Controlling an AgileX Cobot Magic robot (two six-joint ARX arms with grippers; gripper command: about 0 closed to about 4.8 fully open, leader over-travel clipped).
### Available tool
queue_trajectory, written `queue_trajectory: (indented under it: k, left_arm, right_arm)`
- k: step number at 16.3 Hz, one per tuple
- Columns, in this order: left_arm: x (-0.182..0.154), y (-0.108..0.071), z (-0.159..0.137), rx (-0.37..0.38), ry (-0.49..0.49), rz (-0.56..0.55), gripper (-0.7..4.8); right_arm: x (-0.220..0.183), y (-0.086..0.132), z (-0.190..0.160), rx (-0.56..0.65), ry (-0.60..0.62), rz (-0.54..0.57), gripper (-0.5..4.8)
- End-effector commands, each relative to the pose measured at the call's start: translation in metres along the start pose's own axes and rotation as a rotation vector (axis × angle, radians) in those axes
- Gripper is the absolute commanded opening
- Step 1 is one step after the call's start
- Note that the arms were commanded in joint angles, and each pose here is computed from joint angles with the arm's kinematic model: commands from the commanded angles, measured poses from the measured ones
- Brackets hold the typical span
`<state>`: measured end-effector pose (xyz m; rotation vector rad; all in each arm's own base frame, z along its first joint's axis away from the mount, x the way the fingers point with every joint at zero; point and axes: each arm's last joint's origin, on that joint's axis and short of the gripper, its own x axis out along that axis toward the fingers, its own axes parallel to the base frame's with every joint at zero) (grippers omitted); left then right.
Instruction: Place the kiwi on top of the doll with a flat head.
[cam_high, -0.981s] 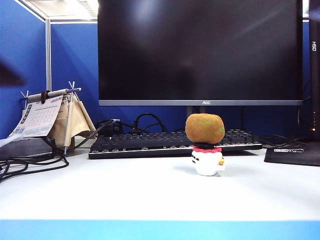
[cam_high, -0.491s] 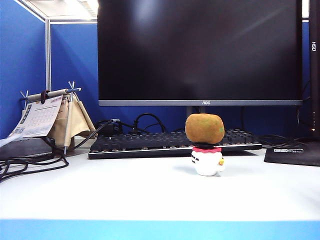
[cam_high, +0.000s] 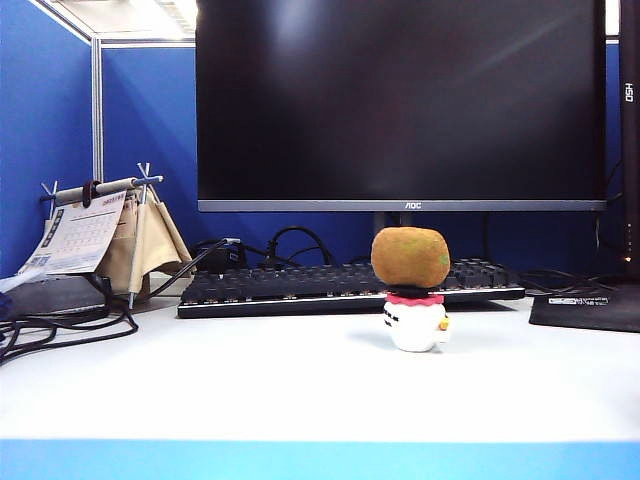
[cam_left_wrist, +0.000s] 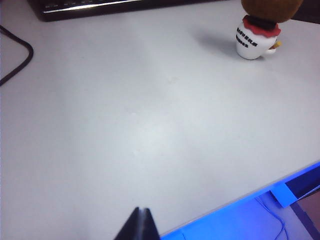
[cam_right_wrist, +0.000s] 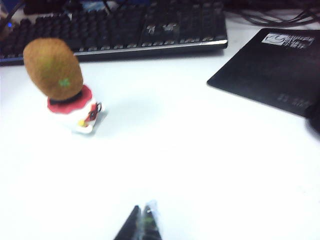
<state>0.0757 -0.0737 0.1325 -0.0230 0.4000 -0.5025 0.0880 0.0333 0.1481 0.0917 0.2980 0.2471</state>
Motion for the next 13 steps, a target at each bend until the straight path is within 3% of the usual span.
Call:
queue_trajectory:
  k: [1, 13]
  left_arm:
    - [0.0000, 0.0000, -0.0017, 0.003, 0.016, -0.006, -0.04]
    - [-0.0001, 0.0002, -0.0014, 0.002, 0.010, 0.000, -0.04]
  right_arm:
    - [0.0005, 0.0007, -0.0015, 0.004, 0.008, 0.027, -0.06]
    - [0.0004, 0.0017, -0.0021, 0.017, 0.019, 0.062, -0.06]
